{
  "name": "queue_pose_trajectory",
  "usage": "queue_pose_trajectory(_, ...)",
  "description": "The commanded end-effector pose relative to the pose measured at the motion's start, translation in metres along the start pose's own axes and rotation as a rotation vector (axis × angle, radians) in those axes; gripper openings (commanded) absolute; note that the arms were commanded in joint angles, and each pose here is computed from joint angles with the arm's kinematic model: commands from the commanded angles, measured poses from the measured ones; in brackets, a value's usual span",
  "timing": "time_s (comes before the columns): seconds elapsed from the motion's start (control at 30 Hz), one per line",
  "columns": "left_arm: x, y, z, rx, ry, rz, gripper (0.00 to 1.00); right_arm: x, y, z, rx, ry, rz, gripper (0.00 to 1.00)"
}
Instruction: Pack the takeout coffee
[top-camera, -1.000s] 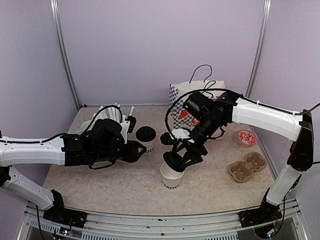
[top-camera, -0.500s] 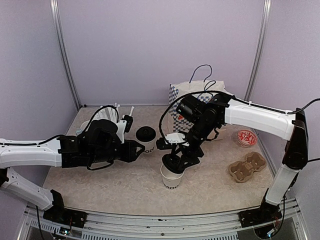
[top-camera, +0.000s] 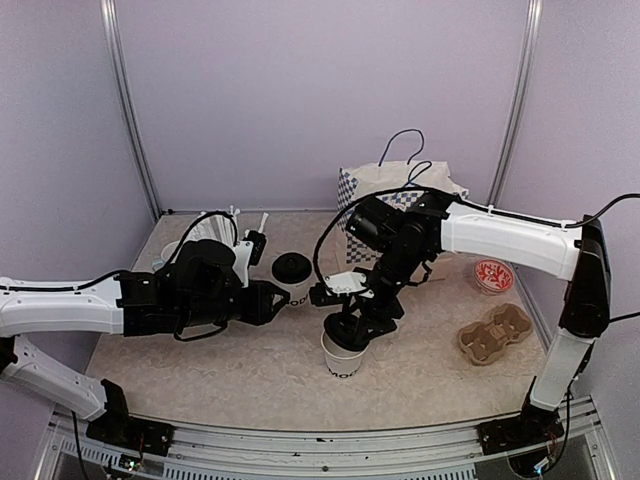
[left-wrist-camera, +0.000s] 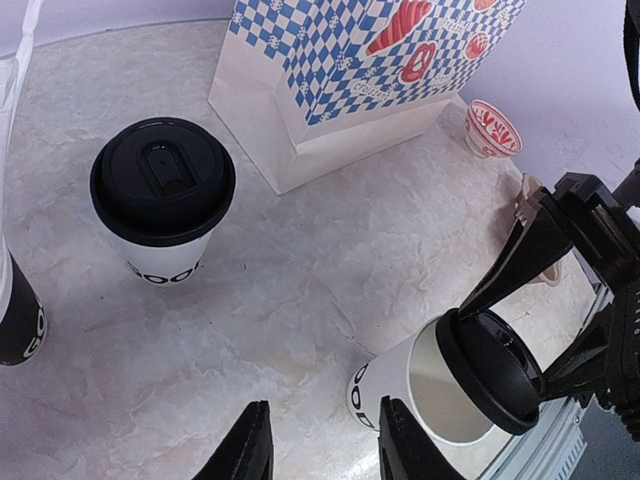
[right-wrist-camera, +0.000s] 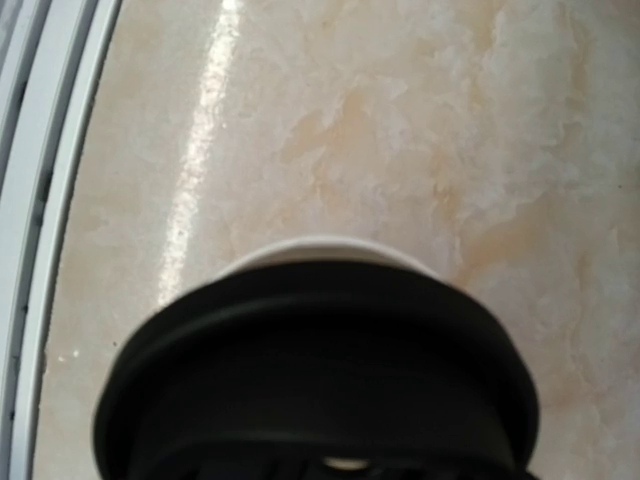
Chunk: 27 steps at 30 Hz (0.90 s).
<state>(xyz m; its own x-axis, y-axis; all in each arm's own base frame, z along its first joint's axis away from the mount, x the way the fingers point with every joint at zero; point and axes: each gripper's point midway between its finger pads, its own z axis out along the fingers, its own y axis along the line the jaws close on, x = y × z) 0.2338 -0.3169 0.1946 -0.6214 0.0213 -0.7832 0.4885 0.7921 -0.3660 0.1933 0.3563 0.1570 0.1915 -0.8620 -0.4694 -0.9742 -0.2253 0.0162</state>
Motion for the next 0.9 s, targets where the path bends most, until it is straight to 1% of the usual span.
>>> queue_pose_trajectory(0.0,-0.005,0.001,-0.005,0.007,-0.025,-0.010,0.37,-0.003,0.002,0.006,-0.006,0.015,-0.008,0.69)
queue_pose_trajectory(0.3,-0.004,0.002,-0.004,0.005,-0.025,-0.008,0.37,-0.002,0.001,0.010,0.002,0.039,-0.010,0.69)
queue_pose_trajectory(0.57,-0.006,0.002,-0.005,0.004,-0.026,-0.005,0.37,-0.008,0.002,-0.007,0.034,0.035,-0.018,0.69)
queue_pose_trajectory(0.87,-0.006,0.001,-0.004,0.012,-0.024,-0.003,0.37,-0.001,0.003,-0.012,0.057,0.060,-0.008,0.69)
